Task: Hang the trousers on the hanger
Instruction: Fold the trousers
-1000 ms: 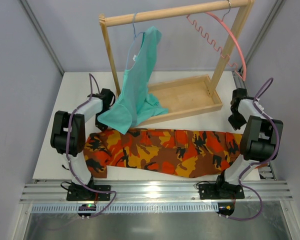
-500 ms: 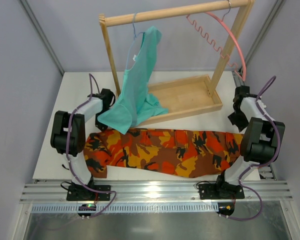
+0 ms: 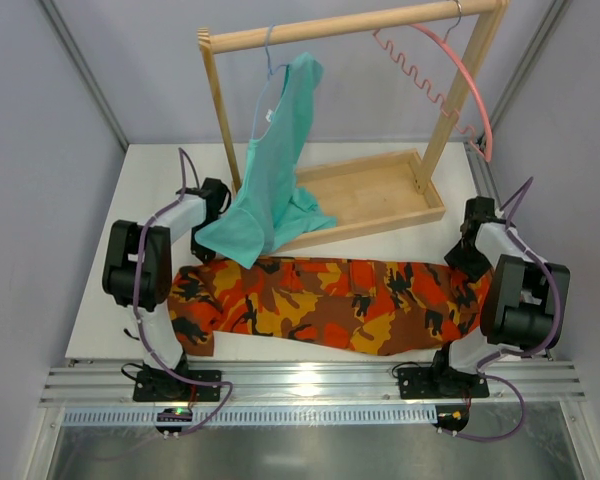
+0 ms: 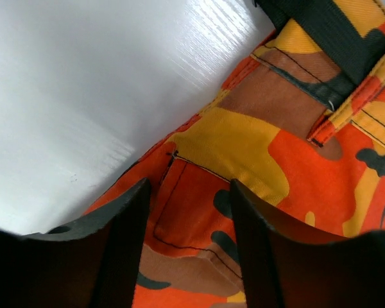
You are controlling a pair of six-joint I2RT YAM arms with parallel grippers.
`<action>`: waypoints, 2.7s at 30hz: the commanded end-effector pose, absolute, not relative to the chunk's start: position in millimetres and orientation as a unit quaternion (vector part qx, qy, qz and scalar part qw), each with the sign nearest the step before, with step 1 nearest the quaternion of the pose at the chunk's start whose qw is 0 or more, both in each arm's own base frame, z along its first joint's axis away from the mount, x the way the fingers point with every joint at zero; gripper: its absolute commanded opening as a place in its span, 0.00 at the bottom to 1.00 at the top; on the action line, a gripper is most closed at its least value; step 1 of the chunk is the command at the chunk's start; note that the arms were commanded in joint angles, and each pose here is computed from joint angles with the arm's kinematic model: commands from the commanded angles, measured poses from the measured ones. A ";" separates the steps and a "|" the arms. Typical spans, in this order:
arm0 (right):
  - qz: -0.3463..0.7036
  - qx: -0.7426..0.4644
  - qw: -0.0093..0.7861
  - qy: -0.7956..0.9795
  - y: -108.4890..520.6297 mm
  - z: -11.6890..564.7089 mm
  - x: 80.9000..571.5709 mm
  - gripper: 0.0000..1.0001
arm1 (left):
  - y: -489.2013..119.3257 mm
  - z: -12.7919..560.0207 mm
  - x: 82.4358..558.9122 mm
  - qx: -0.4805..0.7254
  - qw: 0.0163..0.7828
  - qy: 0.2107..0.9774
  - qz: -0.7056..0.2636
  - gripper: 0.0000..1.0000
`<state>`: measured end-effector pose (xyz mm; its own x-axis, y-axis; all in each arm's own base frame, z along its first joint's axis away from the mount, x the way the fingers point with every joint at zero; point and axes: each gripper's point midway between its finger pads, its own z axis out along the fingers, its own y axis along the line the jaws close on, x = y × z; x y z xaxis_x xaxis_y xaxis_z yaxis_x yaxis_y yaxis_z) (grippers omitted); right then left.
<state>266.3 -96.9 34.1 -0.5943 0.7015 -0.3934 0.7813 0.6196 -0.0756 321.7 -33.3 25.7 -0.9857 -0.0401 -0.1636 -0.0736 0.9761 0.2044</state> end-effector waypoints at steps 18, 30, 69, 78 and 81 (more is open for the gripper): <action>-0.240 0.455 0.152 0.844 -143.2 26.4 258.7 0.04 | 6.6 29.3 315.4 -0.101 0.055 0.981 0.154 0.01; -0.258 0.481 0.158 0.823 -157.2 37.8 257.4 0.04 | 28.1 27.6 310.2 -0.131 0.043 0.972 0.188 0.01; 0.039 0.367 0.297 0.881 -55.5 115.1 318.7 0.61 | 111.5 136.2 269.4 -0.524 0.171 0.832 0.065 0.80; 0.049 0.328 0.318 0.888 -32.4 123.9 303.8 0.63 | 118.5 154.6 250.9 -0.612 0.244 0.752 0.020 0.85; 0.047 0.325 0.322 0.888 -32.5 125.3 299.8 0.65 | 107.5 138.4 255.1 -0.592 0.252 0.765 -0.016 0.82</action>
